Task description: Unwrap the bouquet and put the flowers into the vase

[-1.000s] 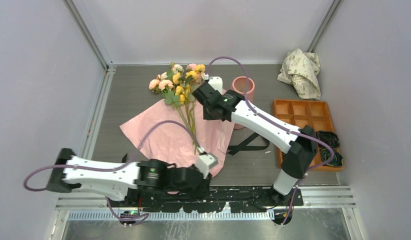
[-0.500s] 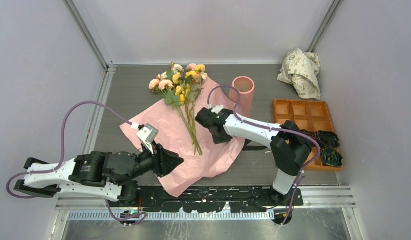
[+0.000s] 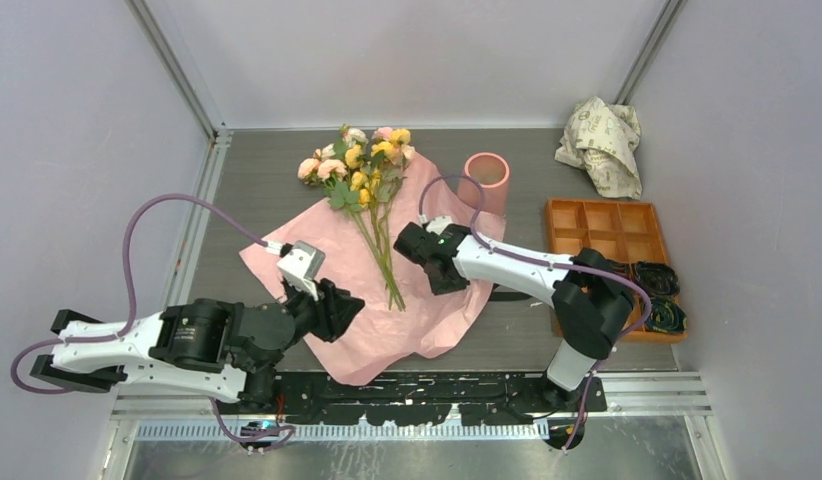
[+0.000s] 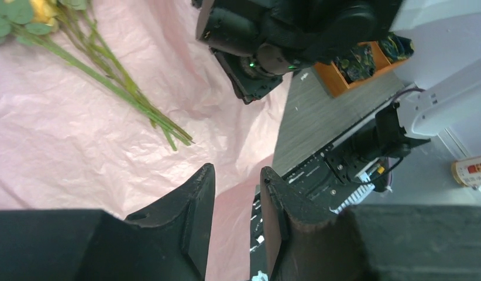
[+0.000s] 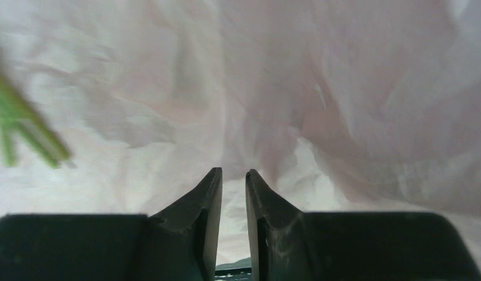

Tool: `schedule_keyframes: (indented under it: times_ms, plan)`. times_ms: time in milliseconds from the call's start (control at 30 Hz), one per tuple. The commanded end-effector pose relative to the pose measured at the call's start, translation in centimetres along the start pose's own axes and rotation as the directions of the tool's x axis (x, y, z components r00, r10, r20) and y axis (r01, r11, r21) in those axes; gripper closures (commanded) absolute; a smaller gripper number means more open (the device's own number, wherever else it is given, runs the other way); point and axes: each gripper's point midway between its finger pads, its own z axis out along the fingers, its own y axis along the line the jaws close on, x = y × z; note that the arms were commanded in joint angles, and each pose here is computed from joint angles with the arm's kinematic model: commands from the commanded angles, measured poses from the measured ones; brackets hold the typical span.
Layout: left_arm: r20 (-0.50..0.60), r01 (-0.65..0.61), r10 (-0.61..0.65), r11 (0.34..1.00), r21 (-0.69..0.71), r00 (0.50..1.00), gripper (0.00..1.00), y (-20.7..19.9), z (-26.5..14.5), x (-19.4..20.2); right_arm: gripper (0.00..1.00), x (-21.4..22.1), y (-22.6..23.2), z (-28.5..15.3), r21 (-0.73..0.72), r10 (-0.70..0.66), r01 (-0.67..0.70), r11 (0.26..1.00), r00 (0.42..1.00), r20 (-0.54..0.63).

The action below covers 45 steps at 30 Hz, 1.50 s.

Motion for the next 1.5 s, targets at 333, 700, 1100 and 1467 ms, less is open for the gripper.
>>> schedule_keyframes:
  times_ms: [333,700,1100,1467]
  plan:
    - [0.404,0.294,-0.189,0.931,-0.218,0.895,0.58,9.3,-6.8,-11.3,0.59,-16.8,10.0,-12.3,-0.333,0.074,0.04,0.942,0.944,0.322]
    - [0.423,0.257,-0.095,0.904,-0.343,0.901,0.48,11.8,-8.1,-12.0,0.59,-22.8,17.5,-2.4,-0.237,-0.042,0.121,0.964,0.949,0.311]
    - [0.431,0.33,-0.182,0.896,-0.297,0.884,0.49,13.8,-8.6,-9.7,0.59,-22.3,19.2,3.0,-0.256,-0.056,0.133,0.957,0.957,0.286]
    - [0.392,0.289,-0.154,0.904,-0.314,0.907,0.5,12.5,-7.7,-9.5,0.69,-20.4,18.9,7.1,-0.223,-0.07,0.118,0.968,0.975,0.213]
